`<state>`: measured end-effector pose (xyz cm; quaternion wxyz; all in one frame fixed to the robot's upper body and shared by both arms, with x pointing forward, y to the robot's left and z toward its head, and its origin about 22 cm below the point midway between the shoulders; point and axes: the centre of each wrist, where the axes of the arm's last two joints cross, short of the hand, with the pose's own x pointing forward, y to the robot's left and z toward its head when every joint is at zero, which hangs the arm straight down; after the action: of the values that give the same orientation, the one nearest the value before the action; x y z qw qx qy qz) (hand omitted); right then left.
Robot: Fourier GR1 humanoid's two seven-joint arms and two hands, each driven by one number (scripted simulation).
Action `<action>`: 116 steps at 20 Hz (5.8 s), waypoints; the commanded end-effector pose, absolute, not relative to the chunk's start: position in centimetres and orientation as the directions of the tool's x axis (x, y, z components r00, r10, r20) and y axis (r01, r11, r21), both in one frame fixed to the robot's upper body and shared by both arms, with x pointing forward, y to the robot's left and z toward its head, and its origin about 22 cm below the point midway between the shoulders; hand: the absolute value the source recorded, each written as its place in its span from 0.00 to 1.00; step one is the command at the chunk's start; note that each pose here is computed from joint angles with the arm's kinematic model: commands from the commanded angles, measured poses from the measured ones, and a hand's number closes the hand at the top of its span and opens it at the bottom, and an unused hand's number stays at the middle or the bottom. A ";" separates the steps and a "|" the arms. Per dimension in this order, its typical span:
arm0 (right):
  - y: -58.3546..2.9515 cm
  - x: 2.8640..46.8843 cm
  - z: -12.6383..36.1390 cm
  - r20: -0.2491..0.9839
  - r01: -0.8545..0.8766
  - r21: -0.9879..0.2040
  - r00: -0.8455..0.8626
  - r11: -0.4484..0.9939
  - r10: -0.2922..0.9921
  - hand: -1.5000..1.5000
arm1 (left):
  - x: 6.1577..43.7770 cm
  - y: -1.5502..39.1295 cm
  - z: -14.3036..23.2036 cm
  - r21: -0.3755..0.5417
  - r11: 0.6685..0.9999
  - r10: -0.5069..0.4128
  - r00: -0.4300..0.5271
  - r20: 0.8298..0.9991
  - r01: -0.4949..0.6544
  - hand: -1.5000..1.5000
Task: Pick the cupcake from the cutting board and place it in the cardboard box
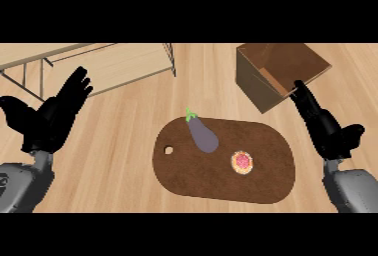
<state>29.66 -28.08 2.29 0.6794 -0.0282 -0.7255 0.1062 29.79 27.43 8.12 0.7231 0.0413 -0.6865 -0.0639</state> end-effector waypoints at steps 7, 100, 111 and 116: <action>-30.2 32.4 19.1 0.726 -0.308 -0.632 -0.557 0.711 0.405 0.00 | 29.4 26.0 9.4 0.371 0.907 -0.332 -0.202 0.921 0.200 0.50; -14.8 28.7 3.6 -0.048 -0.149 -0.943 -0.824 -0.297 0.565 1.00 | 30.3 26.7 6.0 0.390 0.898 -0.338 -0.250 0.907 0.202 0.50; -10.7 32.8 4.1 0.131 -0.269 -0.963 -0.450 0.006 0.883 1.00 | 29.8 25.6 7.3 0.409 0.875 -0.330 -0.297 0.896 0.260 0.50; -9.5 36.6 8.0 0.171 -0.125 -0.982 -0.240 0.144 0.956 1.00 | 30.2 23.5 7.7 0.419 0.856 -0.318 -0.330 0.889 0.303 0.50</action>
<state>34.26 -10.83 5.66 0.4456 -0.3189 -0.5694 0.6128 30.17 24.52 7.63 0.5890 0.0142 -0.7670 -0.2542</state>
